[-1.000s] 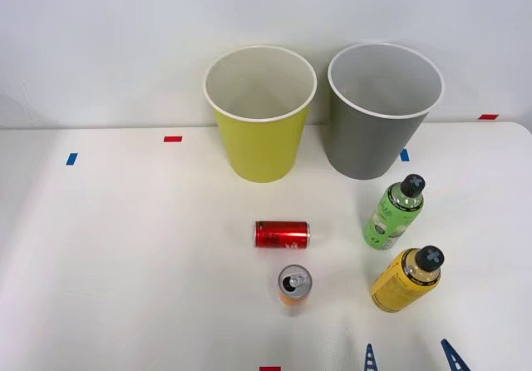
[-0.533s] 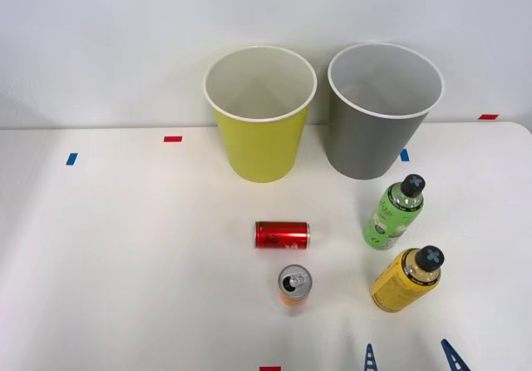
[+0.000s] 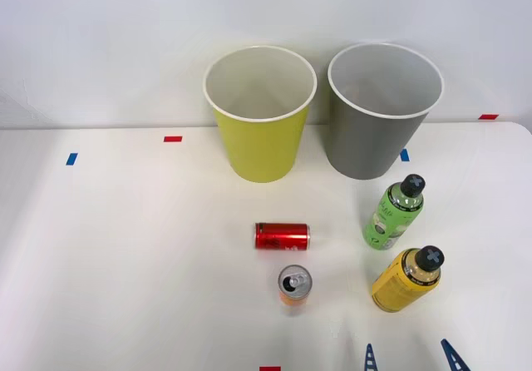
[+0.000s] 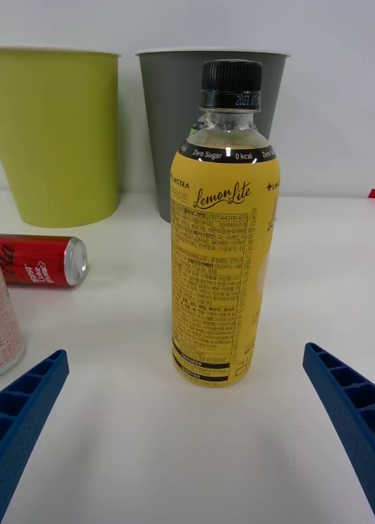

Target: Put cans in the gray bin, plastic bottles in the light green bin

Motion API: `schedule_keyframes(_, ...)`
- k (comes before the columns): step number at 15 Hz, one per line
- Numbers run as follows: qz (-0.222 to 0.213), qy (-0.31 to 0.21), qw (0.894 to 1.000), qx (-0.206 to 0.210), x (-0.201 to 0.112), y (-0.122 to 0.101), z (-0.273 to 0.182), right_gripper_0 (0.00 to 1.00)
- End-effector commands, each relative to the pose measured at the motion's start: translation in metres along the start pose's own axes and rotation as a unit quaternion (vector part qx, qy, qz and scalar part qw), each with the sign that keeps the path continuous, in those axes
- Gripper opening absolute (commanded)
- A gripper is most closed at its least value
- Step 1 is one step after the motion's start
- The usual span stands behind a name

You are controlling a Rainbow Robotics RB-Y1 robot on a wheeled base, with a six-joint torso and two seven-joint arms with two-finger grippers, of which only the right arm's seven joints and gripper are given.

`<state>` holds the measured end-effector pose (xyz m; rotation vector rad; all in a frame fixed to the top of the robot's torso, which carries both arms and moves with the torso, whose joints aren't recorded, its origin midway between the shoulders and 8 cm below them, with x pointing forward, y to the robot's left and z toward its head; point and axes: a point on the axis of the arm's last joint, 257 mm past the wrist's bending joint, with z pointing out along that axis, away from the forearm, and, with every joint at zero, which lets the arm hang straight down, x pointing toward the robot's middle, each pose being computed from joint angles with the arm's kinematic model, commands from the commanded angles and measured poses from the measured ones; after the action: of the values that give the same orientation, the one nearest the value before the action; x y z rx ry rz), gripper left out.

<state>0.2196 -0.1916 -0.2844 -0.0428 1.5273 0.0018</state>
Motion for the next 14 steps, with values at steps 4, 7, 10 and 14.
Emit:
schedule_keyframes(4,0.0,0.0,1.0,0.0,0.0,0.0,0.0,1.0)
schedule_keyframes(7,0.0,0.0,1.0,0.0,0.0,0.0,0.0,1.0)
schedule_keyframes(10,0.0,0.0,1.0,0.0,0.0,0.0,0.0,1.0)
schedule_keyframes(14,0.0,0.0,1.0,0.0,0.0,0.0,0.0,1.0)
